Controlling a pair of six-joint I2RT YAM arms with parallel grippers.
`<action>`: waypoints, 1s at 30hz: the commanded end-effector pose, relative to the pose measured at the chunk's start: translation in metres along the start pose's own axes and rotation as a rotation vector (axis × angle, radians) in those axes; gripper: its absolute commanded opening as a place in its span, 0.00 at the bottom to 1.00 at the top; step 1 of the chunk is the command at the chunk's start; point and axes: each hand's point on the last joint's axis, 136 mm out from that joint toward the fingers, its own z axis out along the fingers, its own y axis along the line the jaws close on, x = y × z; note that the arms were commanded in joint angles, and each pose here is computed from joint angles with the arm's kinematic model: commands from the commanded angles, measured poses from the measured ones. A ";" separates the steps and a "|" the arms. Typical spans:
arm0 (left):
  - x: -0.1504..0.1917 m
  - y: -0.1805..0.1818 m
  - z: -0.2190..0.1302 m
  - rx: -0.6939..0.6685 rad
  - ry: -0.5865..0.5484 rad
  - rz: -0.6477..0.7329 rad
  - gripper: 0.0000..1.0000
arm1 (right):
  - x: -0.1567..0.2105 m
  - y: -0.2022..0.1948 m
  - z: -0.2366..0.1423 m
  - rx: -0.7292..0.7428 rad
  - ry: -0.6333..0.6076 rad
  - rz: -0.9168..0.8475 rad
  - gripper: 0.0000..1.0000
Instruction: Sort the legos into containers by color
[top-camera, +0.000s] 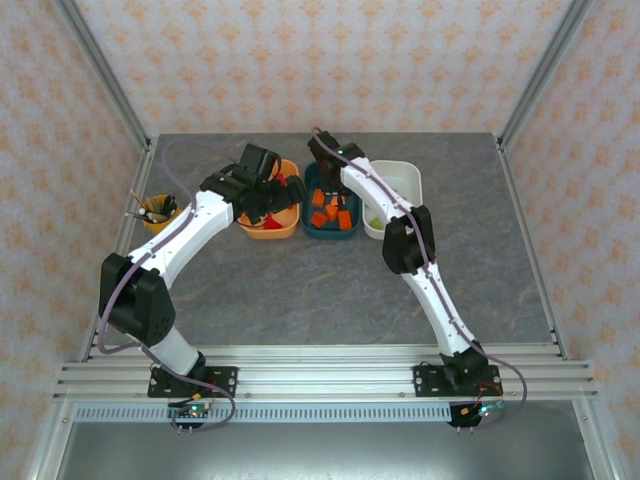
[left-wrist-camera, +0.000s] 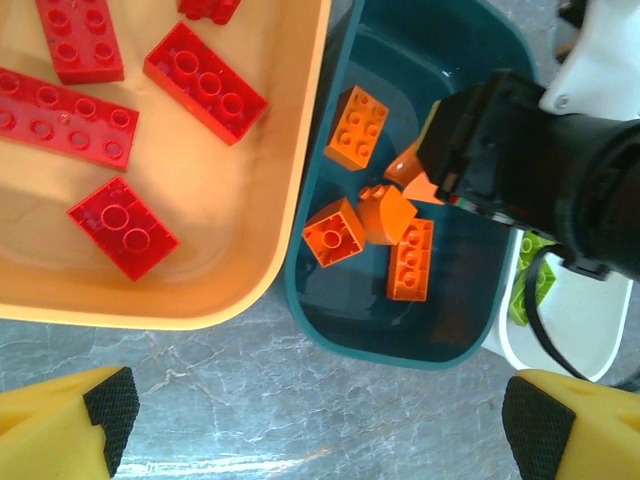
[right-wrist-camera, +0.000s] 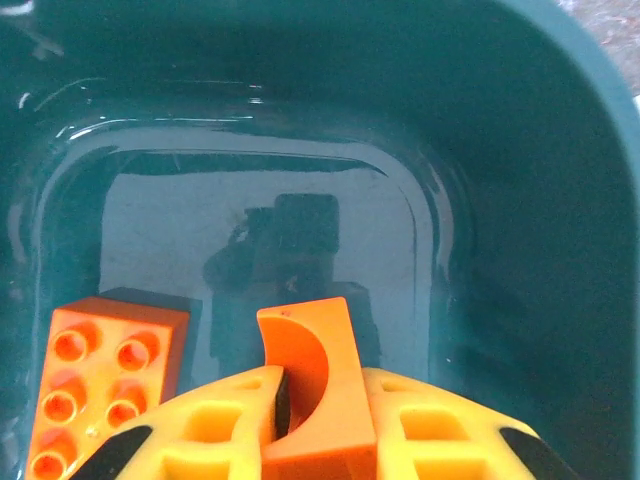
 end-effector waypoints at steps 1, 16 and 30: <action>-0.012 -0.012 -0.004 0.041 -0.027 0.026 0.97 | -0.013 0.002 -0.005 -0.027 -0.033 0.025 0.22; -0.019 -0.011 -0.025 0.011 -0.055 0.056 0.97 | -0.042 0.000 -0.075 -0.107 -0.126 0.051 0.48; 0.014 0.061 -0.092 -0.140 -0.107 0.083 0.97 | 0.012 -0.085 -0.221 -0.140 -0.301 0.160 0.47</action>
